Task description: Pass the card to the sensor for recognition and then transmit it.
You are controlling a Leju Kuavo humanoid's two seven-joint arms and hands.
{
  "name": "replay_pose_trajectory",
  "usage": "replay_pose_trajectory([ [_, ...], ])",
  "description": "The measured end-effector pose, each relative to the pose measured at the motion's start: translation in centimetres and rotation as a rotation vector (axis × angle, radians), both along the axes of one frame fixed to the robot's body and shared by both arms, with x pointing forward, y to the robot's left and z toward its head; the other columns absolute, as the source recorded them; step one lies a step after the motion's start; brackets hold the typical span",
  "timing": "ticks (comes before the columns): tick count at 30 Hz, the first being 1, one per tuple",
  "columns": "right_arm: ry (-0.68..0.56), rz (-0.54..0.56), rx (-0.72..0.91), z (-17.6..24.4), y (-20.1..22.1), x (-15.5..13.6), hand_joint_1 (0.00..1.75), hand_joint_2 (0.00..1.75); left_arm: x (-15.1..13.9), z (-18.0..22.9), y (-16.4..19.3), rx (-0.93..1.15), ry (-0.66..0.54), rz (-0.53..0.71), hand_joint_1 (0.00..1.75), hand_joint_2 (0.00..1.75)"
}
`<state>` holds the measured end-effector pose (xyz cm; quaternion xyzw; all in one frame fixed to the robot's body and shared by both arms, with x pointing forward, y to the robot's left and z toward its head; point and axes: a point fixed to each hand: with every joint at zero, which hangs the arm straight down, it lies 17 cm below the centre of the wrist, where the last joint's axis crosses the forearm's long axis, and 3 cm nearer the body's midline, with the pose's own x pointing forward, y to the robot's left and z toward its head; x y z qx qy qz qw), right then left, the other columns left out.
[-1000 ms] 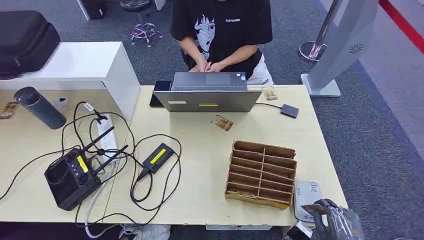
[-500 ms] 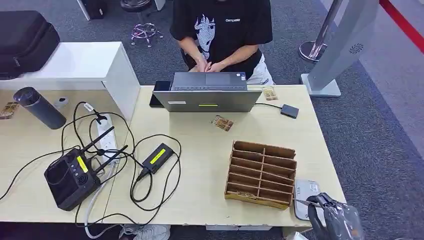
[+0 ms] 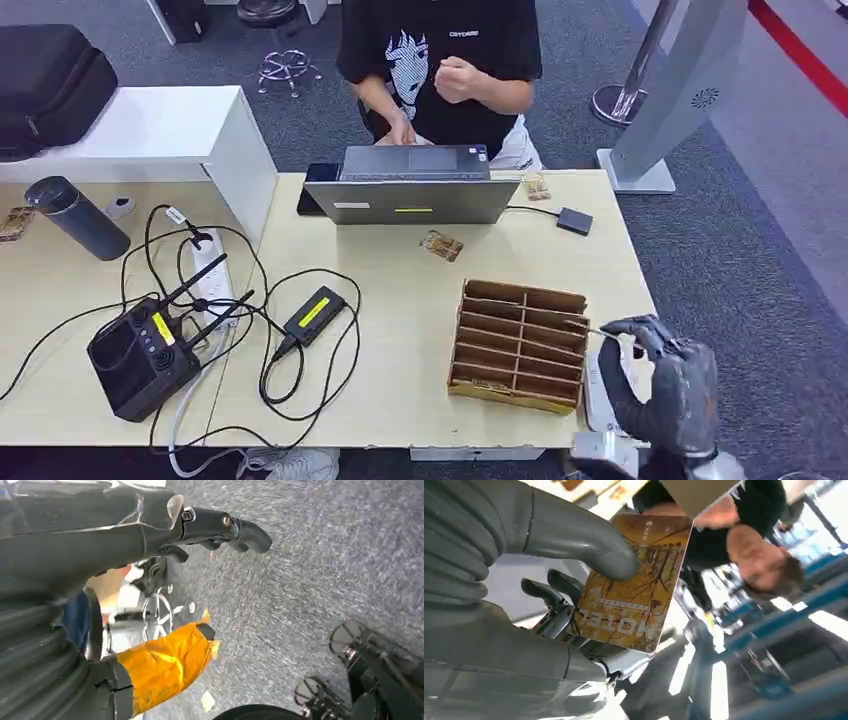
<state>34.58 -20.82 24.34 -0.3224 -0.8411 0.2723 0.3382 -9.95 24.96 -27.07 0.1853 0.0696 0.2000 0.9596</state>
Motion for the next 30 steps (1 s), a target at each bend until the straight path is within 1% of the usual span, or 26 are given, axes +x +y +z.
replay_pose_trajectory([
  [1, 0.037, 0.008, 0.000, 0.5, 0.8, 2.9, 1.75, 1.75, 0.2, -0.1, 0.5, -0.006, -0.010, -0.018, 0.00, 1.75],
  [2, 0.103, -0.001, -0.012, 0.4, 1.2, 6.4, 1.75, 1.75, 0.5, -0.2, 1.0, -0.010, -0.019, -0.037, 0.00, 1.75],
  [4, 0.156, -0.017, -0.035, 1.5, 2.0, 11.3, 1.75, 1.75, 0.9, -0.4, 2.3, -0.007, -0.031, -0.067, 0.00, 1.75],
  [7, 0.217, -0.047, -0.051, 4.1, 2.8, 17.8, 1.75, 1.75, 0.5, -0.5, 4.0, -0.008, -0.034, -0.105, 0.00, 1.75],
  [9, 0.248, -0.083, -0.076, 5.2, 2.5, 20.9, 1.75, 1.75, 0.3, -0.5, 4.9, 0.001, -0.029, -0.125, 0.00, 1.75],
  [11, 0.260, -0.115, -0.097, 6.3, 2.4, 23.1, 1.75, 1.75, 0.2, -0.5, 5.6, 0.007, -0.026, -0.135, 0.00, 1.75],
  [13, 0.259, -0.137, -0.114, 7.2, 2.4, 24.5, 1.75, 1.75, 0.1, -0.5, 6.0, 0.009, -0.025, -0.143, 0.00, 1.75],
  [14, 0.259, -0.143, -0.124, 7.4, 2.5, 24.9, 1.75, 1.75, 0.1, -0.5, 6.1, 0.010, -0.024, -0.145, 0.00, 1.75],
  [19, 0.263, -0.173, -0.179, 7.4, 2.9, 26.2, 1.62, 1.75, 0.1, -0.5, 6.5, 0.011, -0.025, -0.152, 0.00, 1.75],
  [20, 0.260, -0.179, -0.187, 7.4, 2.9, 26.4, 0.73, 1.75, 0.1, -0.5, 6.5, 0.009, -0.026, -0.152, 0.00, 1.75],
  [21, 0.257, -0.181, -0.190, 7.4, 3.0, 26.4, 0.05, 1.75, 0.1, -0.5, 6.6, 0.010, -0.026, -0.153, 0.00, 1.75],
  [22, 0.255, -0.182, -0.193, 7.4, 3.1, 26.5, 0.00, 1.75, 0.1, -0.5, 6.7, 0.010, -0.027, -0.154, 0.00, 1.75],
  [30, 0.246, -0.182, -0.217, 6.4, 3.6, 26.4, 0.00, 1.75, -0.1, -0.5, 6.8, 0.010, -0.023, -0.161, 0.00, 1.75],
])
